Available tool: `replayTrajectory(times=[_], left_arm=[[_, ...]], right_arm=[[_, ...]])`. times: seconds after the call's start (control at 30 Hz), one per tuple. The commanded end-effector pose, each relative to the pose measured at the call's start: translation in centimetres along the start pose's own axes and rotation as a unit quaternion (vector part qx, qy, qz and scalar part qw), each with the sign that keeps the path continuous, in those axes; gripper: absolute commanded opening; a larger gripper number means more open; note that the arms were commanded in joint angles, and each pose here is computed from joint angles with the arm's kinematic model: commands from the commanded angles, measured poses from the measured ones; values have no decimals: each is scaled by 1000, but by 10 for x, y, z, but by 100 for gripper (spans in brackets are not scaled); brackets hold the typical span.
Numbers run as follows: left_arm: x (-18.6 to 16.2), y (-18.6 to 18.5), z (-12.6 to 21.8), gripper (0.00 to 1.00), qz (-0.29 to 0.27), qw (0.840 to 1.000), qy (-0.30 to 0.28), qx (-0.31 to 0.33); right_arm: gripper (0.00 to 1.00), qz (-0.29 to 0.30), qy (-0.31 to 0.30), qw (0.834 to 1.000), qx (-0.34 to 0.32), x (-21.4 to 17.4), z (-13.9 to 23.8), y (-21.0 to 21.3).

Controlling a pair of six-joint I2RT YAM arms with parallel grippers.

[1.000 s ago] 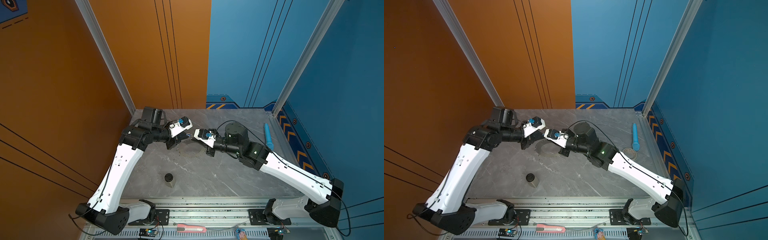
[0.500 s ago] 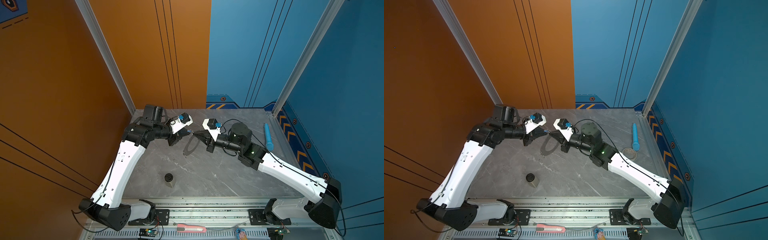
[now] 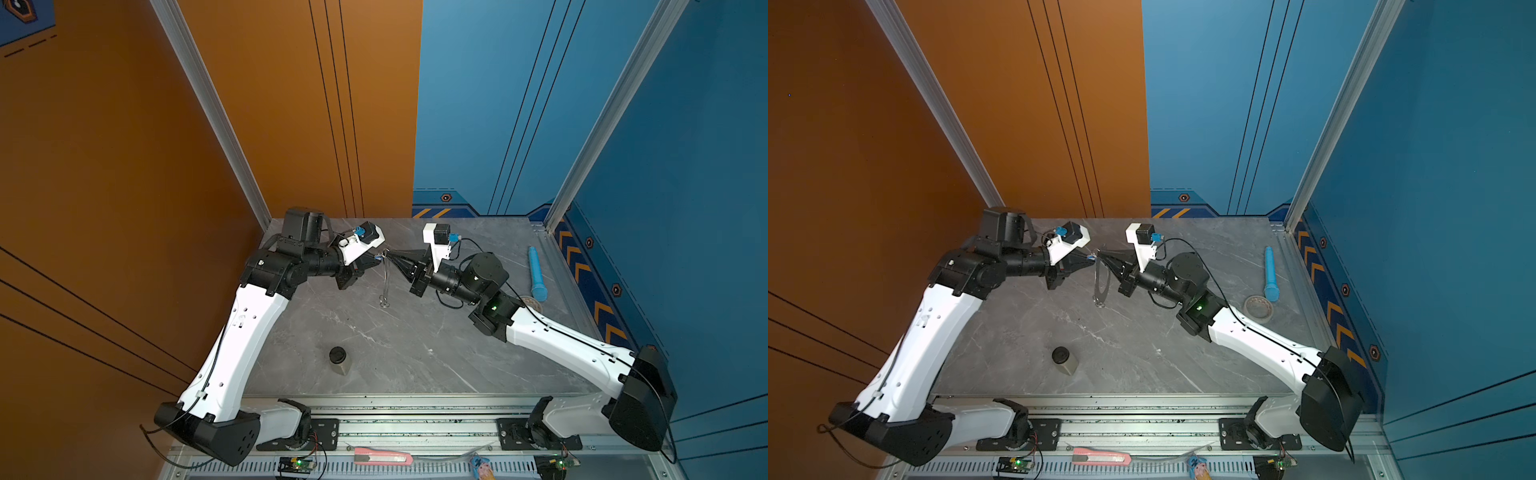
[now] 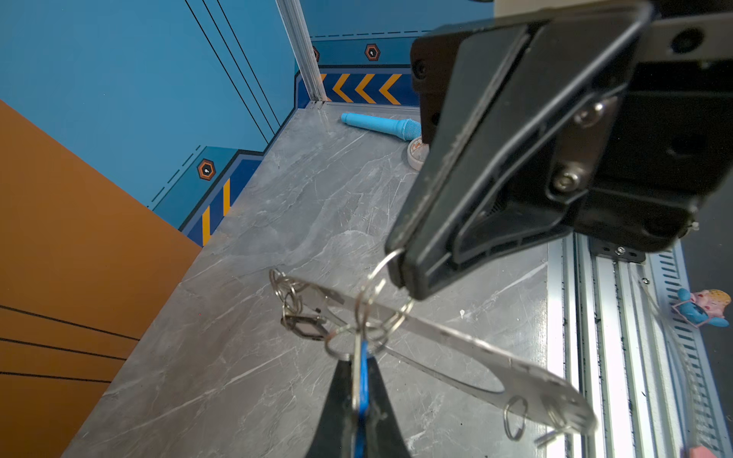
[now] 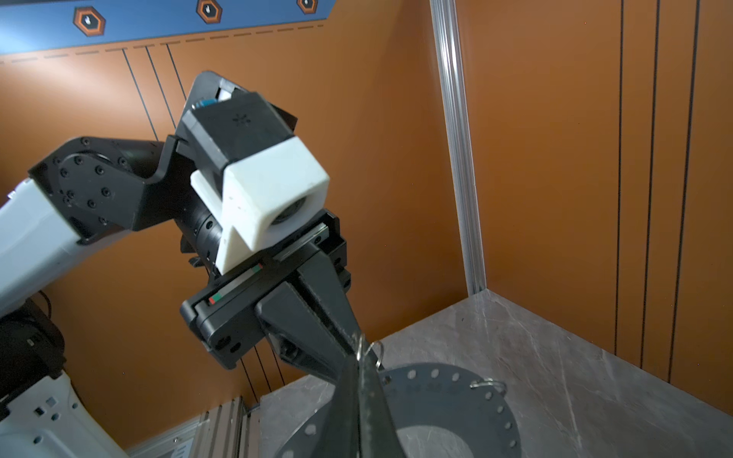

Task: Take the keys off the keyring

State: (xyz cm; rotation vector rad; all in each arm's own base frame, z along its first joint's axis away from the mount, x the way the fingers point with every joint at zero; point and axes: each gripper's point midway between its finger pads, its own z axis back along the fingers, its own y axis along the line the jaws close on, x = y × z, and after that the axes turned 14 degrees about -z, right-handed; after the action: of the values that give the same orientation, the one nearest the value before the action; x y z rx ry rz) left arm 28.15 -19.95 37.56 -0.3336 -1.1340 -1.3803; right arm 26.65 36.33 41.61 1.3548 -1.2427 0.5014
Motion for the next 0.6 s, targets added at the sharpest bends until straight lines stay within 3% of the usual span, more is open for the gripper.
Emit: replayTrajectory(times=[0.0, 0.57], left_arm=[[19, 2, 16, 0, -10, 999, -21, 23], [29, 8, 31, 0, -26, 998, -23, 52]], right_arm=[[0, -10, -71, 997, 21, 33, 3, 11], [0, -36, -82, 996, 14, 29, 0, -2]])
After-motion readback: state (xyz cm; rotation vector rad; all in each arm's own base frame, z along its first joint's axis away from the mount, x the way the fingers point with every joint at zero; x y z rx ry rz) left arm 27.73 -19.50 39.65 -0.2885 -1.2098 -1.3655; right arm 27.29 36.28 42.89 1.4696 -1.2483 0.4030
